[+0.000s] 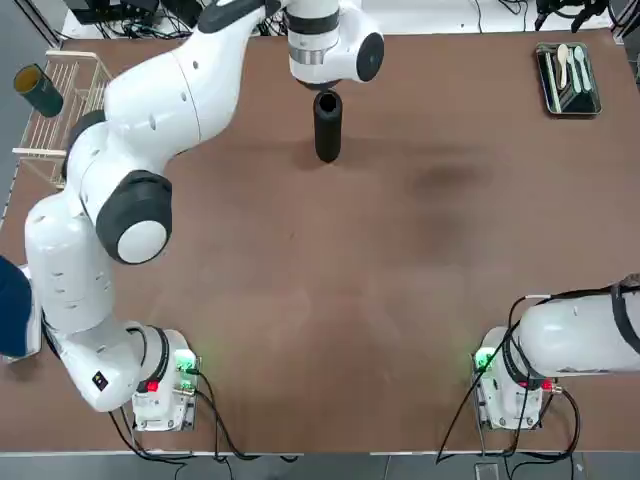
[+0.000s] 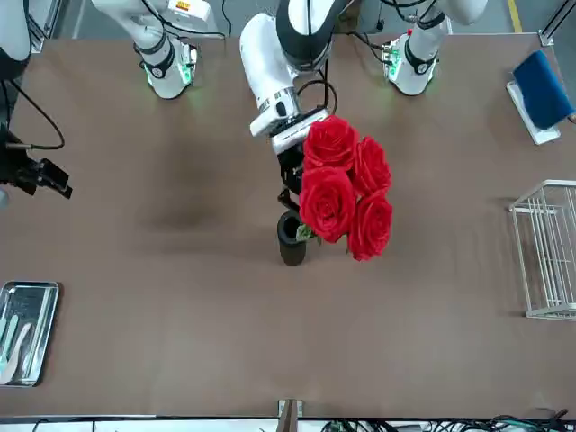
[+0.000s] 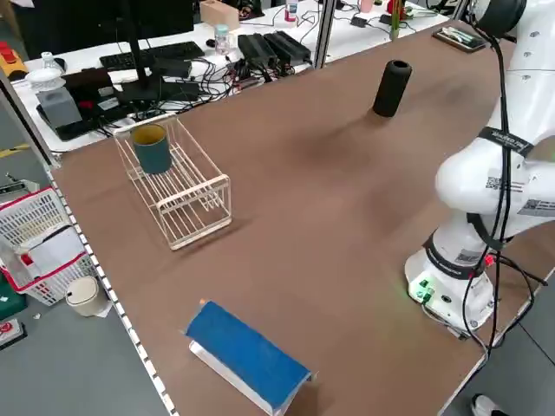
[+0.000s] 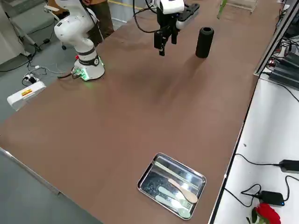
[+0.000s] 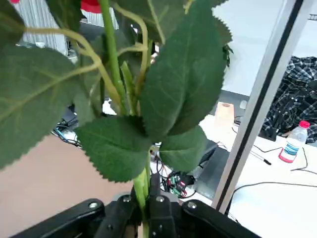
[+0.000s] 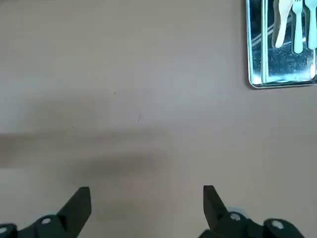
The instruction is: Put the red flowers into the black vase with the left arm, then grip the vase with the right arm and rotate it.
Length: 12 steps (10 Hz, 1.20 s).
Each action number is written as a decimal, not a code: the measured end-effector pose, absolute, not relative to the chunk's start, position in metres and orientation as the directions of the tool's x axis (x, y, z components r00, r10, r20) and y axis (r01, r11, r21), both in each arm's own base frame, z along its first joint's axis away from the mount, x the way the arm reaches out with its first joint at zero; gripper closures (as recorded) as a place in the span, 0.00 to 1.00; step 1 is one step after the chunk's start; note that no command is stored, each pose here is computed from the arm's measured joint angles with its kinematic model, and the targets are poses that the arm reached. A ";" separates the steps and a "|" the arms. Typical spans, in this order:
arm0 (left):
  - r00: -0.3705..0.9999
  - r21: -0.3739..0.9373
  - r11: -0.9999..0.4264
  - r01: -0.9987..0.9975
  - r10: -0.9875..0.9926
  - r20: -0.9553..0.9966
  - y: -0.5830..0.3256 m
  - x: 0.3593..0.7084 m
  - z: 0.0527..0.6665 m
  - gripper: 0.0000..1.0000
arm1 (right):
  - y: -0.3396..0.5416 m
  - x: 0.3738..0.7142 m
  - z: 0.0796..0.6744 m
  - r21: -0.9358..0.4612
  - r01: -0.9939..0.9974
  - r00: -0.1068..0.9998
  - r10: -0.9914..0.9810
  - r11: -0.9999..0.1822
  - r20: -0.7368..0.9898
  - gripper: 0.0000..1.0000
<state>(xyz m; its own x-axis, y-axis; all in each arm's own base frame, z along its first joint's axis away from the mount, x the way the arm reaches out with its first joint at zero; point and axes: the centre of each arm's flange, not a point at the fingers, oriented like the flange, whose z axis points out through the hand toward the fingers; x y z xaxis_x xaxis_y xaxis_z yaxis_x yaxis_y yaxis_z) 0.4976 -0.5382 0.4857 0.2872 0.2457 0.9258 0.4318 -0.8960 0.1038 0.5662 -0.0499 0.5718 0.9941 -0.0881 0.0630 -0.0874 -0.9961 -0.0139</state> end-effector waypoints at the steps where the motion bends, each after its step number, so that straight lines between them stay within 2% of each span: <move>1: 0.285 0.096 -0.904 0.417 0.231 0.930 -0.545 0.494 0.481 0.93 | -0.048 0.566 0.572 -0.014 -0.084 0.994 -0.085 -0.996 0.063 0.00; 5: 0.244 0.126 -0.904 0.409 0.242 0.939 -0.560 0.483 0.459 0.93 | -0.031 0.564 0.580 -0.017 -0.093 0.994 -0.094 -0.996 0.051 0.00; 12: 0.226 0.086 -0.893 0.442 0.204 0.953 -0.562 0.458 0.418 0.93 | -0.017 0.555 0.616 -0.017 -0.089 0.995 -0.089 -0.996 0.038 0.00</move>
